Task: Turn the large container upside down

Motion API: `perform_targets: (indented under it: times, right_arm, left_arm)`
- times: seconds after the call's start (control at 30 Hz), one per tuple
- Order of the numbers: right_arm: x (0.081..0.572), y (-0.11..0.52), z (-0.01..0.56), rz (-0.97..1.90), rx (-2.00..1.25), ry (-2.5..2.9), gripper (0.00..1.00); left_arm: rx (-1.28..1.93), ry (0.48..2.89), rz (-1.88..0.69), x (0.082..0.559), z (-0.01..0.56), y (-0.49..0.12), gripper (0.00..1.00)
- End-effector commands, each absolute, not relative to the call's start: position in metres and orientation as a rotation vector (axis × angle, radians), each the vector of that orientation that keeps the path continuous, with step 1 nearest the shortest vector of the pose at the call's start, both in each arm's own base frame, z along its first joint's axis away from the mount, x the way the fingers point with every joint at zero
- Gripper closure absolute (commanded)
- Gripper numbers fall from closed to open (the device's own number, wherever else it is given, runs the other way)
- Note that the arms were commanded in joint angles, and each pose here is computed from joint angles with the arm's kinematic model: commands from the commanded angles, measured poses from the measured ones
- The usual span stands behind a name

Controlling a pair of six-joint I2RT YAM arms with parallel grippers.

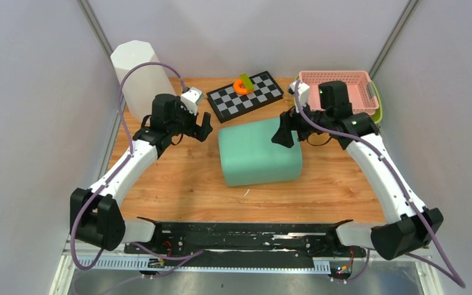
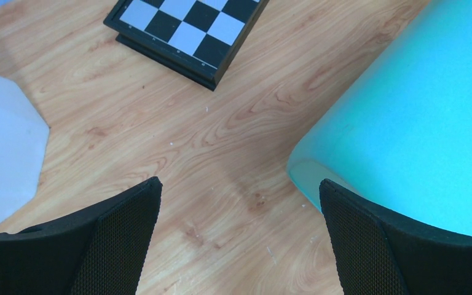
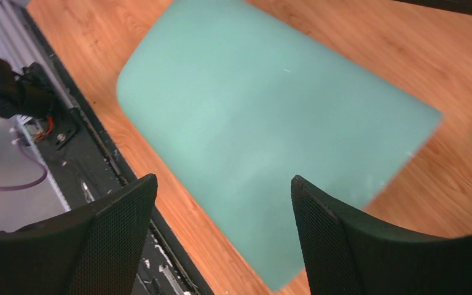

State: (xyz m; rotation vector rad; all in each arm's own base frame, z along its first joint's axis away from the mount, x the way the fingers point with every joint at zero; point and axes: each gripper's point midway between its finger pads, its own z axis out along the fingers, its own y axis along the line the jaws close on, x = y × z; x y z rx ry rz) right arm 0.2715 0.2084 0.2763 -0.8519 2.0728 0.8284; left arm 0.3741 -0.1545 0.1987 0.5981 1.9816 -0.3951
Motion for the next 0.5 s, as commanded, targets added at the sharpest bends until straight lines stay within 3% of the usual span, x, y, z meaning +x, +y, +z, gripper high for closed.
perform_targets:
  times: [0.0, 0.17, 0.47]
  right_arm:
    - [0.274, 0.165, 0.274, 0.678, -0.747, 2.132, 0.18]
    - [0.267, 0.144, 0.258, 0.658, -0.705, 2.18, 0.17]
    - [0.24, 0.16, 0.25, 0.858, -0.766, 2.197, 0.18]
  left_arm:
    - [0.675, 1.944, -0.421, 0.357, 0.204, -0.158, 0.0]
    - [0.71, 1.956, -0.481, 0.347, 0.197, -0.165, 0.0]
    - [0.682, 2.022, -0.6, 0.335, 0.195, -0.17, 0.0]
